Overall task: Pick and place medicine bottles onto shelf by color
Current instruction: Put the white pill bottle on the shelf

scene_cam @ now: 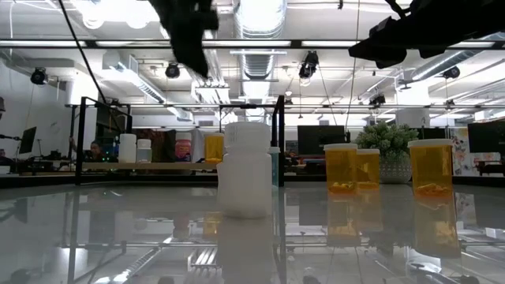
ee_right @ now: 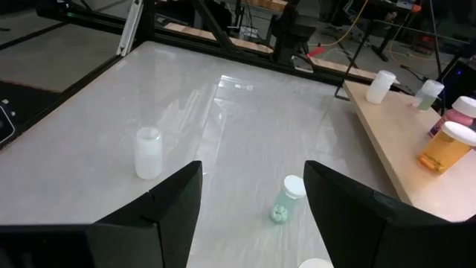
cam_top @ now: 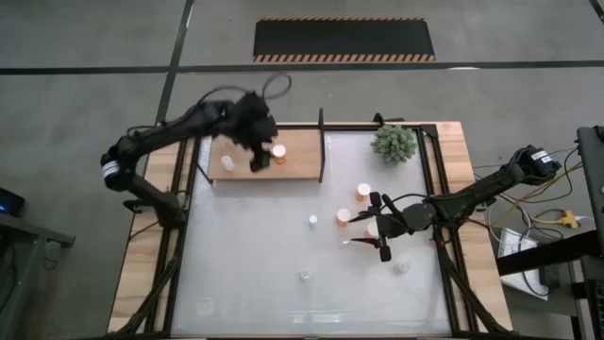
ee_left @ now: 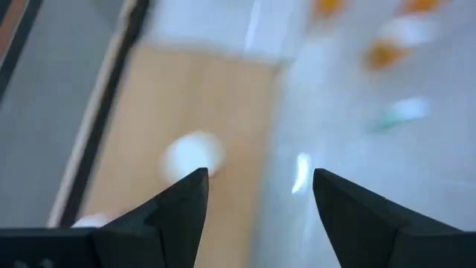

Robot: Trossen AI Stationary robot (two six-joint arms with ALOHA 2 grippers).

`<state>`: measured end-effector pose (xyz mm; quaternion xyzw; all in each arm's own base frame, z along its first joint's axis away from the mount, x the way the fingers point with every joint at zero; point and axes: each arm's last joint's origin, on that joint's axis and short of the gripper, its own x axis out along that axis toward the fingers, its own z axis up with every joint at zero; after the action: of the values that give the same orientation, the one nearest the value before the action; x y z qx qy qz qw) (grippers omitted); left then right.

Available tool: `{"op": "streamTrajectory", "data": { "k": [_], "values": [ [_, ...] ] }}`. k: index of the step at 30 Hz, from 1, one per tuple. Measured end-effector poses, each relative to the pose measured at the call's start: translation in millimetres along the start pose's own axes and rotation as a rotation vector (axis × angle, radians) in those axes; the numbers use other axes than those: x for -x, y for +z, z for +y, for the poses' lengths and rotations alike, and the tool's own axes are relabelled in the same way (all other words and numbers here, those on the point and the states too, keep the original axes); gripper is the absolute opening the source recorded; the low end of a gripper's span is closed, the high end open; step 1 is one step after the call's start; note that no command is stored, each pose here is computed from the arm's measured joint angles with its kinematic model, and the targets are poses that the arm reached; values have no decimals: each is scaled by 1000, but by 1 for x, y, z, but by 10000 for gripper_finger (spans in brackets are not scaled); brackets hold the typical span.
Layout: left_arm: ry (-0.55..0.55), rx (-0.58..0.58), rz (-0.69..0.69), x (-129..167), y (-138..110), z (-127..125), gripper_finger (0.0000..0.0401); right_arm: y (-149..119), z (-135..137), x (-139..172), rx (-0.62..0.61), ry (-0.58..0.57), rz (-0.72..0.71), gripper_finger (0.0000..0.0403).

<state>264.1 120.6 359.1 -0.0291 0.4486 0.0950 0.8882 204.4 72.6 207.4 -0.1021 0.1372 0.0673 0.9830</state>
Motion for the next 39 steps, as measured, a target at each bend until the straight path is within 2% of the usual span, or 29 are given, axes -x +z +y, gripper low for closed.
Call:
{"op": "streamTrajectory", "data": {
  "k": [3, 8, 12, 15, 18, 23, 27, 32, 39],
  "values": [
    [-84, -77, -139, 9, 6, -47, 226, 0, 0, 0, 0, -1, -3, 226],
    [-223, -101, -327, 11, 0, -119, 226, 2, 0, 0, -4, -8, -16, 226],
    [-240, -94, -392, 3, -13, -164, 226, 3, -1, 0, -8, -10, -30, 226],
    [-205, -72, -388, -8, -24, -190, 226, 3, -1, 0, -10, -10, -29, 226],
    [-157, -34, -357, -23, -34, -210, 226, 3, -1, 0, -13, -10, -28, 226],
    [-147, -17, -267, -59, -44, -239, 226, 3, -1, 0, -16, -10, -29, 226],
    [-191, -77, -173, -91, -50, -264, 226, 3, -1, 0, -15, -10, -29, 226],
    [-221, -119, -101, -117, -56, -285, 226, 3, -1, 0, 1, -10, -28, 226],
    [-297, -120, -127, -136, -56, -304, 226, 2, 0, 0, 11, -9, -20, 226]
  ]
}}
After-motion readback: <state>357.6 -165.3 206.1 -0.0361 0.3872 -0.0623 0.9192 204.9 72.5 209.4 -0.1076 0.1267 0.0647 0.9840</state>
